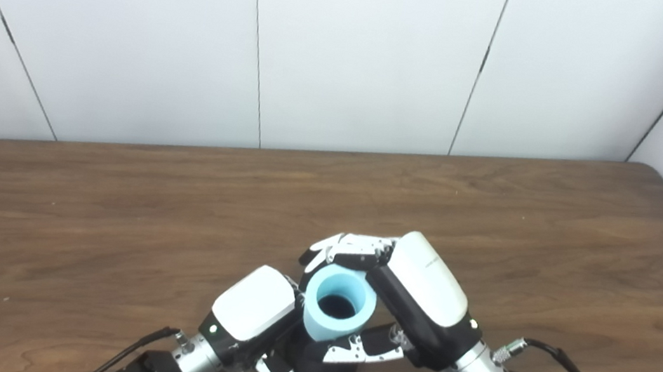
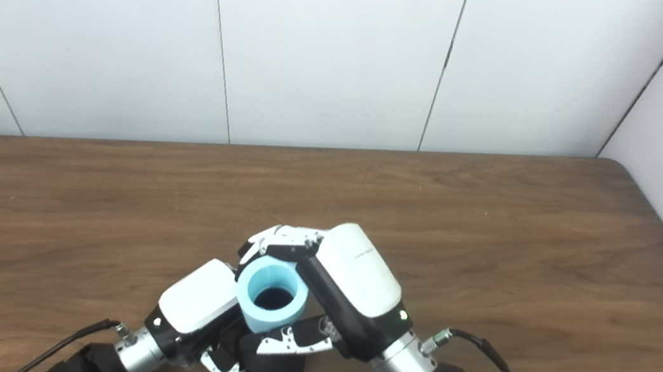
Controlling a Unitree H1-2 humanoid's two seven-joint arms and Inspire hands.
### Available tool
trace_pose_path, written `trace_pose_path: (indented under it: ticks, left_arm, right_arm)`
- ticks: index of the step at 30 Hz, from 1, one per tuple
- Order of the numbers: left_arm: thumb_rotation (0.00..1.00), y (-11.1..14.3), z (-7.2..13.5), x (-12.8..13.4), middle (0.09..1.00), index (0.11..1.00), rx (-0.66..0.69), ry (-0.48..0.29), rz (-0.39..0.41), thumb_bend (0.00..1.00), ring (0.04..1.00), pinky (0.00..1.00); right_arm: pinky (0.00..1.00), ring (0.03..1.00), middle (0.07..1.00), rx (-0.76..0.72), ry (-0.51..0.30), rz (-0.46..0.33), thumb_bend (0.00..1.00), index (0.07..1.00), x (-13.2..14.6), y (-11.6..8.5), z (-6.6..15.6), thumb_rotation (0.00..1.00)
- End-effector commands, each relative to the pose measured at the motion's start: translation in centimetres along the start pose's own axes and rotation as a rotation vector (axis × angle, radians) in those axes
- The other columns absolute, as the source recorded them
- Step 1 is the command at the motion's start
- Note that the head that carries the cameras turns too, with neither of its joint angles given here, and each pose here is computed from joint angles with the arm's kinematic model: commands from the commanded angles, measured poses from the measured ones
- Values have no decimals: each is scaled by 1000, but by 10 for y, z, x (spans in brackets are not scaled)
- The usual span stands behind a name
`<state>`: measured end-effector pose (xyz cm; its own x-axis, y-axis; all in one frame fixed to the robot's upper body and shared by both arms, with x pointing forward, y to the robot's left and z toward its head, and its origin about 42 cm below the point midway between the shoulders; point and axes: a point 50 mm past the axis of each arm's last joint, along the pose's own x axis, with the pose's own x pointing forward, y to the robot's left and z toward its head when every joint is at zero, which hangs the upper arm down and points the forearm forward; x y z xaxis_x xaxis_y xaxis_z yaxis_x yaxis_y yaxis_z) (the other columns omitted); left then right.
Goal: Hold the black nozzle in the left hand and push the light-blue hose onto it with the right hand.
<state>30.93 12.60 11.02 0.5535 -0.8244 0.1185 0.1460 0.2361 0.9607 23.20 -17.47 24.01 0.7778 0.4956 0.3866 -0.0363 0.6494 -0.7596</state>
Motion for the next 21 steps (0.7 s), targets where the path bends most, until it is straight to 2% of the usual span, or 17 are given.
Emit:
trace_pose_path:
  ticks: [1, 9, 21]
  left_arm:
    - [0, -64, 17, -42, 471, 482, -60, 38, -257, 525, 184, 136]
    - [0, -64, 19, -43, 471, 482, -55, 34, -260, 525, 179, 131]
    - [0, -64, 19, -41, 471, 482, -56, 32, -251, 525, 170, 125]
  right_arm:
    - [340, 519, 664, 41, -44, -71, 503, 489, 5, -13, 10, 134]
    - [283, 455, 676, 87, -29, -70, 503, 490, 6, -15, 10, 130]
    - [345, 521, 669, 54, -40, -51, 504, 490, 6, -14, 12, 134]
